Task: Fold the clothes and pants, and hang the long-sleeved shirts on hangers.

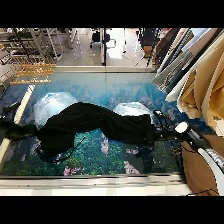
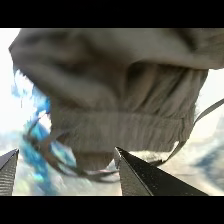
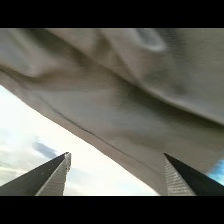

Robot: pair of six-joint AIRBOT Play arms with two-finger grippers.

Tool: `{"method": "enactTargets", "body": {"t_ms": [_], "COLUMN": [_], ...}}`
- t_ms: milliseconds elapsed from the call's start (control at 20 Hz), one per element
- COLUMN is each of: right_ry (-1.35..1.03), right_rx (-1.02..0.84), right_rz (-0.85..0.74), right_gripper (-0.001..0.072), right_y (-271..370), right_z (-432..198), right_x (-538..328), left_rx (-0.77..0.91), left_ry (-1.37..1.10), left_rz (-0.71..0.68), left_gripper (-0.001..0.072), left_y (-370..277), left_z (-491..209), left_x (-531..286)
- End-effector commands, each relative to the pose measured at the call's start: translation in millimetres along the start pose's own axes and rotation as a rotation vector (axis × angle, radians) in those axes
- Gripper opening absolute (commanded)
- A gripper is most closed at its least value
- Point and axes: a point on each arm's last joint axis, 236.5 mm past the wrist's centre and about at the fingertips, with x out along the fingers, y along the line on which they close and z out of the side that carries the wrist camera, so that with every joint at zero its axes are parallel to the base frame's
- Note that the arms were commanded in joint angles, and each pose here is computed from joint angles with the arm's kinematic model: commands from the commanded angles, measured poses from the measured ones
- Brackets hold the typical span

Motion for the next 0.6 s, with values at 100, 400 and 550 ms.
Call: {"method": "enactTargets", "body": {"t_ms": [100,400,550], "right_ry": [-0.066,-0.059,-0.035], "right_rx": [0.135,0.133,0.121], "right_rz": [0.131,0.132,0.134], "right_gripper": [0.0648,0.0647,0.0645], "right_y": [28.0,28.1,29.2], "right_z": [14.5,12.9,6.9], "right_x": [2.4,2.5,2.7], "left_rx": [-0.119,0.523,0.496], "left_ry": [0.060,0.035,0.067], "left_rz": [-0.313,-0.146,0.088], "left_gripper": [0.0628,0.0421,0.0606], "left_y": [-33.9,-102.1,-96.6], "left_z": [-49.8,-67.7,-73.2], "left_x": [44.4,60.8,75.4]}}
